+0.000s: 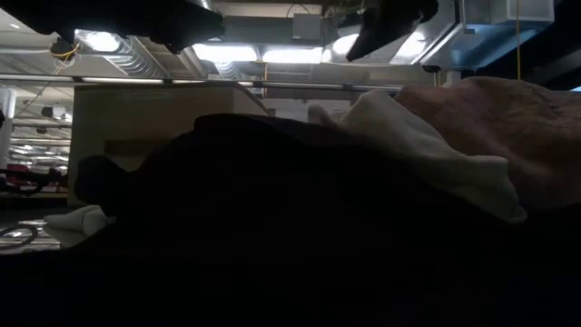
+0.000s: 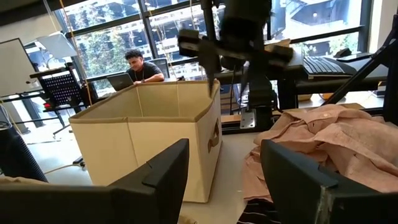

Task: Sort clothes
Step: Put the white sock into the right laundry organizer

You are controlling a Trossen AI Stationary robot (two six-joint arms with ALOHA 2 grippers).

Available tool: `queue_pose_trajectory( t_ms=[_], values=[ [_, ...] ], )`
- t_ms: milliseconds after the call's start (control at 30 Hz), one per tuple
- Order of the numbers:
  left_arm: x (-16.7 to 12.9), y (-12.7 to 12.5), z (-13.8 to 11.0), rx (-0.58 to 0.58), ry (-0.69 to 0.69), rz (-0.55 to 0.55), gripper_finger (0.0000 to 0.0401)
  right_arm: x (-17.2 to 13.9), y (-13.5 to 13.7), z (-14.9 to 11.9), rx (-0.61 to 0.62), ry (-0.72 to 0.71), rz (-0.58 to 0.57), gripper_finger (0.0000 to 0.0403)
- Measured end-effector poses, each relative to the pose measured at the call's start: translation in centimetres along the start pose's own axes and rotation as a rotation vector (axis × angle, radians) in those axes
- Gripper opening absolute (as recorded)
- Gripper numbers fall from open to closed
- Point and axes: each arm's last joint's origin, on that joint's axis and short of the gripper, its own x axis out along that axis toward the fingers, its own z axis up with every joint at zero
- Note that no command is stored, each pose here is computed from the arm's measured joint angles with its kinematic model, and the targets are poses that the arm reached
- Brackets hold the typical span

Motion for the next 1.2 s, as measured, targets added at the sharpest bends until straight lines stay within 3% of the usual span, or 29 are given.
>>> queue_pose_trajectory(
  t_ms=[333,567,733,1033,1200],
  values=[
    [0.0,0.0,0.0,-0.003,0.001,0.000,0.0189,8.0,7.7,2.9,-0.155,-0.043,0.166,0.0204],
    [0.0,0.0,0.0,-0.003,0.002,0.000,0.0189,12.9,12.5,2.7,-0.187,-0.057,0.377,0.0204],
    [0.0,0.0,0.0,-0.005,0.001,0.001,0.0189,15.1,14.6,2.6,-0.179,-0.089,0.451,0.0204],
    [0.0,0.0,0.0,-0.004,0.002,0.001,0.0189,16.2,14.9,2.3,-0.184,-0.066,0.404,0.0204],
    [0.0,0.0,0.0,-0.004,0.002,0.000,0.0189,13.6,14.9,4.3,-0.182,-0.066,0.500,0.0204]
  ],
)
